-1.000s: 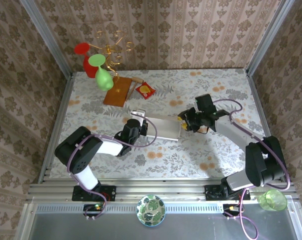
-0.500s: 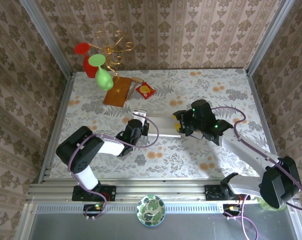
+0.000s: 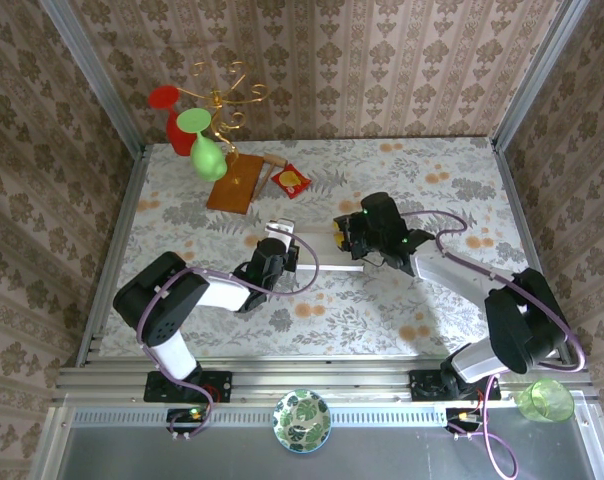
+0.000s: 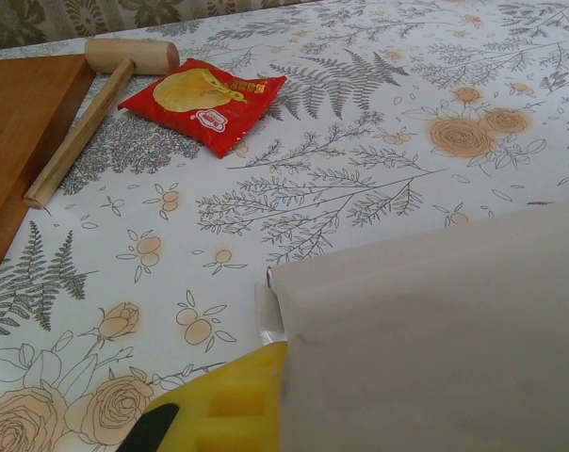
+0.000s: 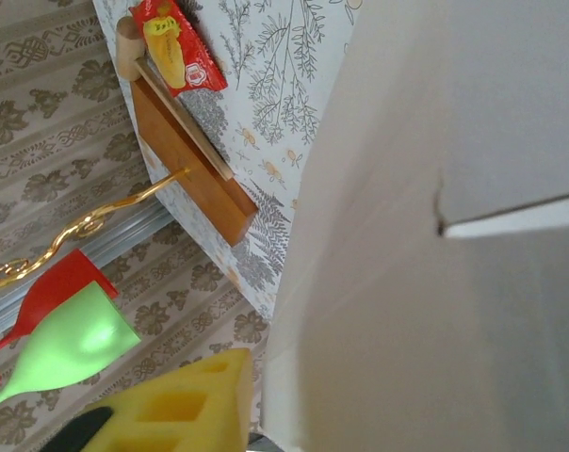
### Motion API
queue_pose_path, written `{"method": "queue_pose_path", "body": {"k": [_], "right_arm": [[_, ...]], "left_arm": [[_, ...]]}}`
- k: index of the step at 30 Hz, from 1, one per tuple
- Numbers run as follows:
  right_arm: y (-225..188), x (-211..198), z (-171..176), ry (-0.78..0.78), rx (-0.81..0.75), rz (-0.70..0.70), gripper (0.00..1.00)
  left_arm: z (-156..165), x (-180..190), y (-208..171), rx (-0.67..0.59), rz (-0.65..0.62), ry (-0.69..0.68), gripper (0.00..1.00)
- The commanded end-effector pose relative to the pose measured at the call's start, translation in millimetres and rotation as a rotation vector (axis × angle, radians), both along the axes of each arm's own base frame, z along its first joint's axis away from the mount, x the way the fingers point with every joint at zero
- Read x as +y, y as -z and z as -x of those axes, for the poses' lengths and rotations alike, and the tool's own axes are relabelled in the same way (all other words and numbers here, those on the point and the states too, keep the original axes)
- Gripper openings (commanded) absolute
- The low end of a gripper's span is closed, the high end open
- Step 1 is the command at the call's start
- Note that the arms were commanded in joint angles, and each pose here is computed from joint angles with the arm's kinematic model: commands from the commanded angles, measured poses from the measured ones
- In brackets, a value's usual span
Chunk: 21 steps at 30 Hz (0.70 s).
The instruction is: Fold the paper box
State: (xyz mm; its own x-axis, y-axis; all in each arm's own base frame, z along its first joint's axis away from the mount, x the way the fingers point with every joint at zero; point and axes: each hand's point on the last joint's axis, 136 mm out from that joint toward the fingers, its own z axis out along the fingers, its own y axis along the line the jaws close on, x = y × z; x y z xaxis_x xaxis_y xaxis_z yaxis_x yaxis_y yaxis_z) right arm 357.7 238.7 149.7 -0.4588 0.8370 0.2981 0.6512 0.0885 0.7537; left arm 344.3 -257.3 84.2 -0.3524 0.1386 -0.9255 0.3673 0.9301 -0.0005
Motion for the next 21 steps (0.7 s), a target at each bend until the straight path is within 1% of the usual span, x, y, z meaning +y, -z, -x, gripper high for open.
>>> {"method": "queue_pose_path", "body": {"k": [1, 3, 8, 10, 13, 17, 21], "right_arm": [[4, -1, -5, 0.022, -0.002, 0.008, 0.24], [14, -3, -1, 0.017, 0.017, 0.022, 0.19], [32, -8, 7, 0.006, 0.041, 0.054, 0.06], [39, -12, 9, 0.005, 0.045, 0.065, 0.03], [46, -16, 10, -0.006, 0.049, 0.078, 0.02], [56, -19, 11, -0.019, 0.054, 0.073, 0.01], [59, -23, 12, -0.043, 0.052, 0.087, 0.00]], "left_arm": [[6, 1, 18, 0.051, -0.072, 0.015, 0.00], [7, 0, 15, 0.053, -0.060, 0.019, 0.00], [13, -2, 6, 0.068, -0.023, 0.038, 0.23], [20, -3, 1, 0.076, -0.008, 0.051, 0.34], [36, -4, -8, 0.091, 0.032, 0.086, 0.46], [62, -3, -25, 0.134, 0.122, 0.143, 0.48], [85, 9, -47, 0.200, 0.225, 0.158, 0.48]]}}
